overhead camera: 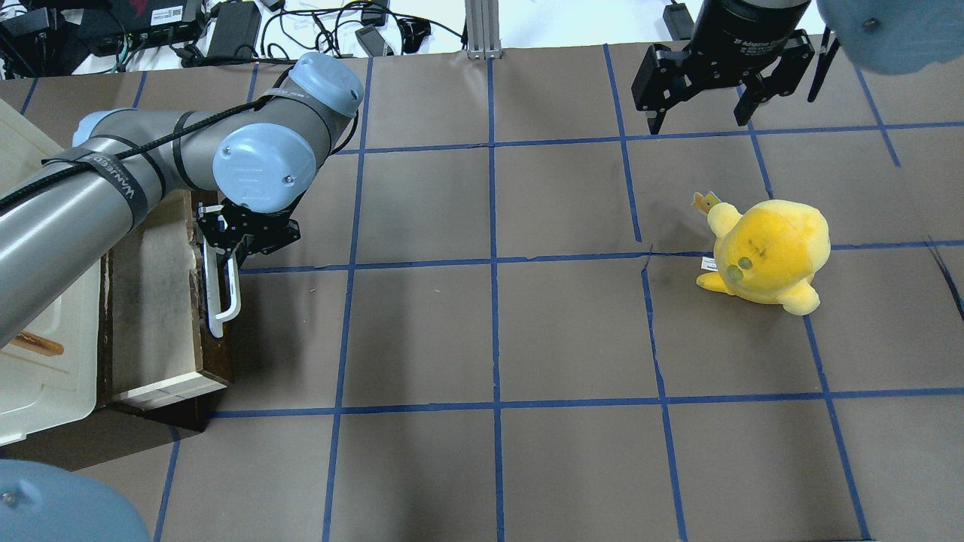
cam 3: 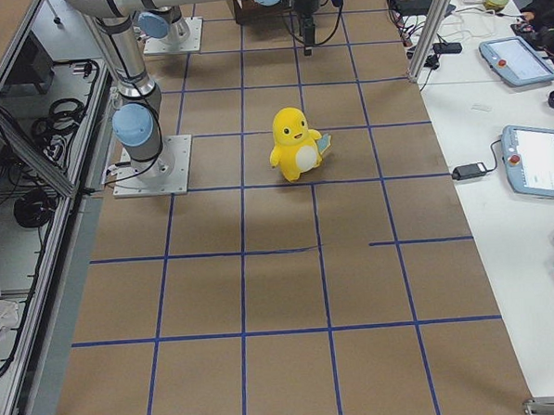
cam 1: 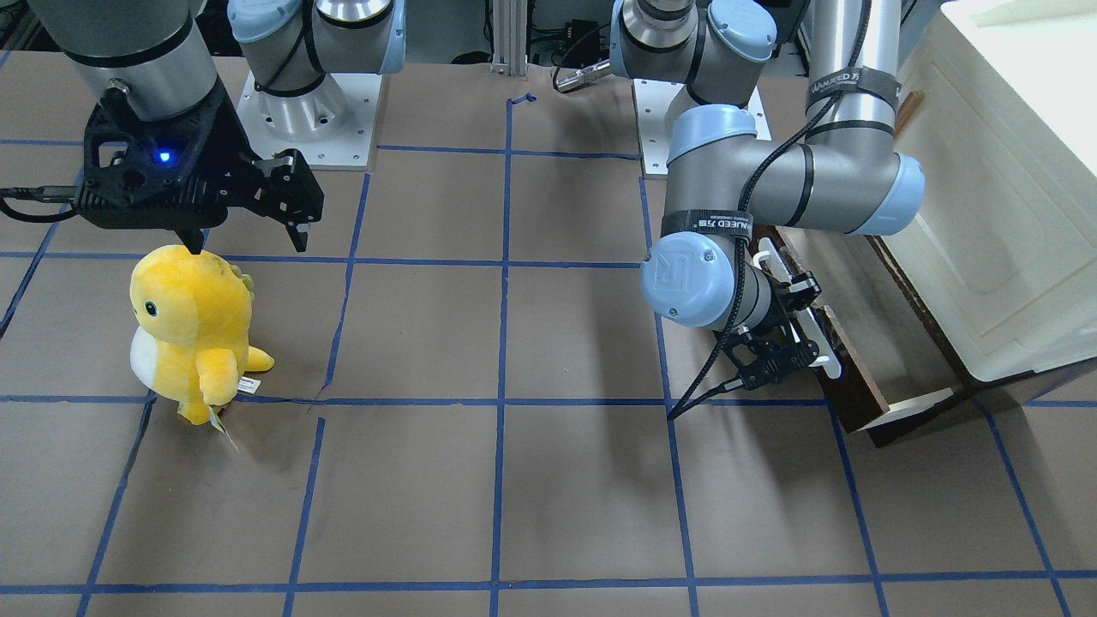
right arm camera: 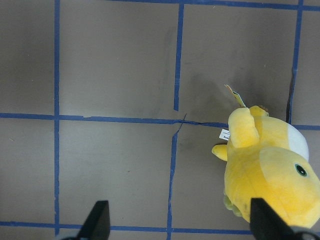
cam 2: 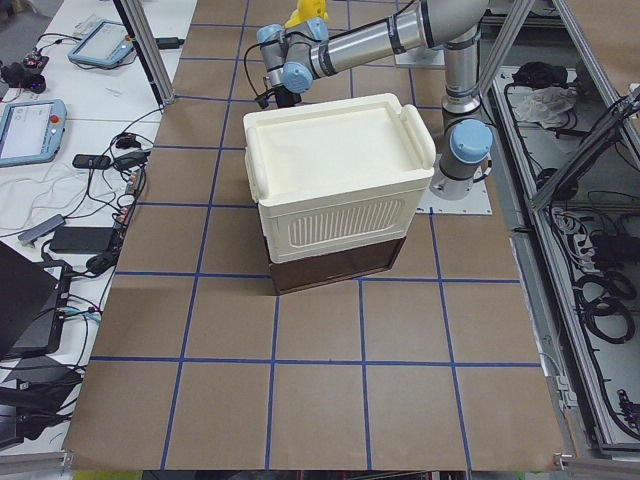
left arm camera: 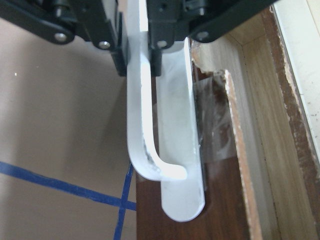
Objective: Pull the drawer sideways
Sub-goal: 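Pull the white handle with the left gripper, sliding the drawer outward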
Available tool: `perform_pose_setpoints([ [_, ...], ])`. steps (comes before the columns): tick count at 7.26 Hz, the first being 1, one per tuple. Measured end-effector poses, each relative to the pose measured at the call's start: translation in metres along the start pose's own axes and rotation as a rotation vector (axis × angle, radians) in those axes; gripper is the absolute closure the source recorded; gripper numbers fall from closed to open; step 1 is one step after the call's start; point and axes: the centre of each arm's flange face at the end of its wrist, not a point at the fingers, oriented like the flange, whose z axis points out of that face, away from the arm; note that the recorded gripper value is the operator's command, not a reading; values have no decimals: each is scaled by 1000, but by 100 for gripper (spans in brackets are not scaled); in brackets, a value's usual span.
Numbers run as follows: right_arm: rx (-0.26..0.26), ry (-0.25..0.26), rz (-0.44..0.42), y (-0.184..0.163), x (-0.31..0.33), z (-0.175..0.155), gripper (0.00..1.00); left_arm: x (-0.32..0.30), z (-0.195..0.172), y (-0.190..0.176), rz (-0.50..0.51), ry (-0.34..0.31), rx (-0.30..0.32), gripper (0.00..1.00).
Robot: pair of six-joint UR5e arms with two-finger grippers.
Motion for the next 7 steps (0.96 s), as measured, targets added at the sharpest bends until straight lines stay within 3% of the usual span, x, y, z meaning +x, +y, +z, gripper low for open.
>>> perform_pose_setpoints([
  [7, 0, 0, 0, 0, 0, 0, 0, 22, -18, 1, 1, 17, 9, 76],
])
